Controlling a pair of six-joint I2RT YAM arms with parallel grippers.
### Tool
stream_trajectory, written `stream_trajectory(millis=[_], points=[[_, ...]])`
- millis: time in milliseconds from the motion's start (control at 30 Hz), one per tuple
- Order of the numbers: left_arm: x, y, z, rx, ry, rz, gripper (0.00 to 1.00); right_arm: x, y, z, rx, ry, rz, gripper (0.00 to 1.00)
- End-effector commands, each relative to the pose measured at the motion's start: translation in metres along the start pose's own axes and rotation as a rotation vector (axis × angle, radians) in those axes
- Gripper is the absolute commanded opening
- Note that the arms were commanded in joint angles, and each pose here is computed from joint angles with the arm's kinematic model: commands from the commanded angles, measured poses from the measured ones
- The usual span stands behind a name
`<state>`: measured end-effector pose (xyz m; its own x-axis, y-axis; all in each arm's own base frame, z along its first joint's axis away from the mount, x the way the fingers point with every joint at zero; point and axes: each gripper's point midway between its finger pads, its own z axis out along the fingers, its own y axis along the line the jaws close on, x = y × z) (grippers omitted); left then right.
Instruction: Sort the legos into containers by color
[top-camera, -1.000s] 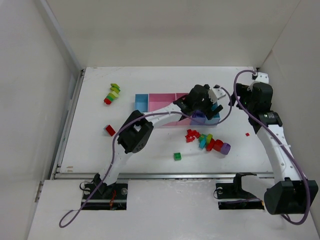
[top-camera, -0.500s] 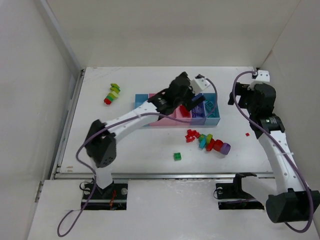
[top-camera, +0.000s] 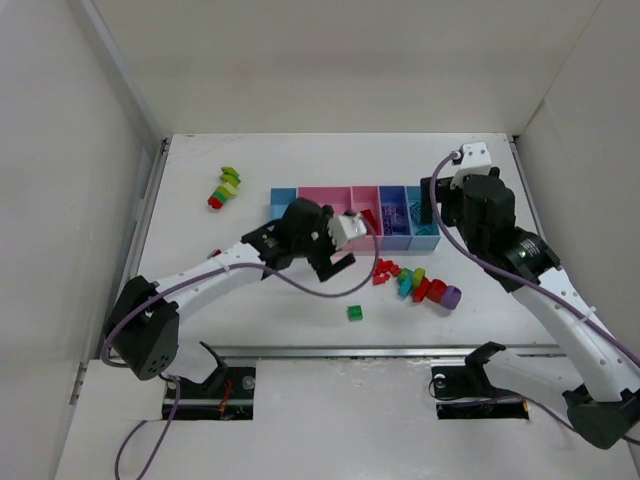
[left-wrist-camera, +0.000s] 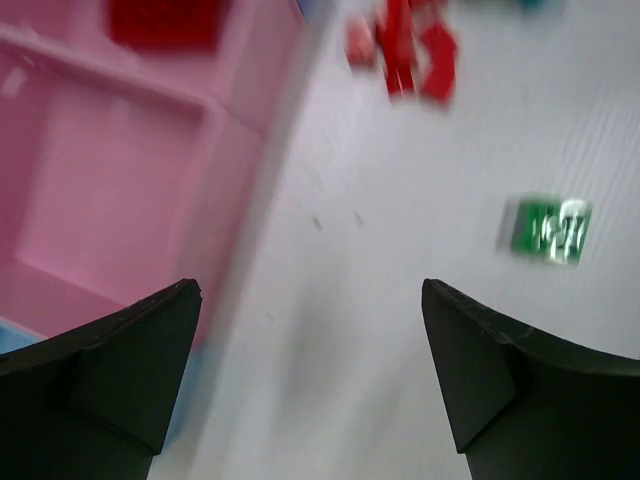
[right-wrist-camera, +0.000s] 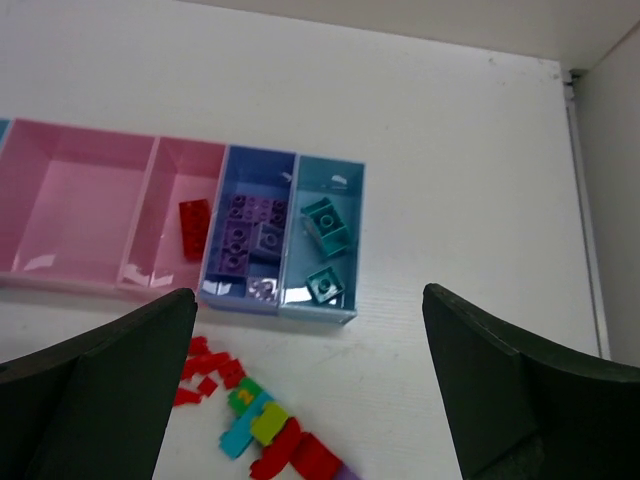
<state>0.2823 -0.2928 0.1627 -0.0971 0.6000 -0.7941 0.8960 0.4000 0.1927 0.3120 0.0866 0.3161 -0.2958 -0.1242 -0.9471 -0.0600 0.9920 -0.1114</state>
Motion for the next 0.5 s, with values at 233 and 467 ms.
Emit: stream_trajectory(millis=[233,467], points=[[0.068,-0.069,-0.015,0.354,-0.012,0.492,0.96,0.028,0.042,-0.029,-0.145,0.143,0.12,1.0],[0.079,-0.109,-0.01,0.625,-0.087,0.788,1.0,0.043,0.057,-0.023,-0.204,0.145,0.137,1.0]])
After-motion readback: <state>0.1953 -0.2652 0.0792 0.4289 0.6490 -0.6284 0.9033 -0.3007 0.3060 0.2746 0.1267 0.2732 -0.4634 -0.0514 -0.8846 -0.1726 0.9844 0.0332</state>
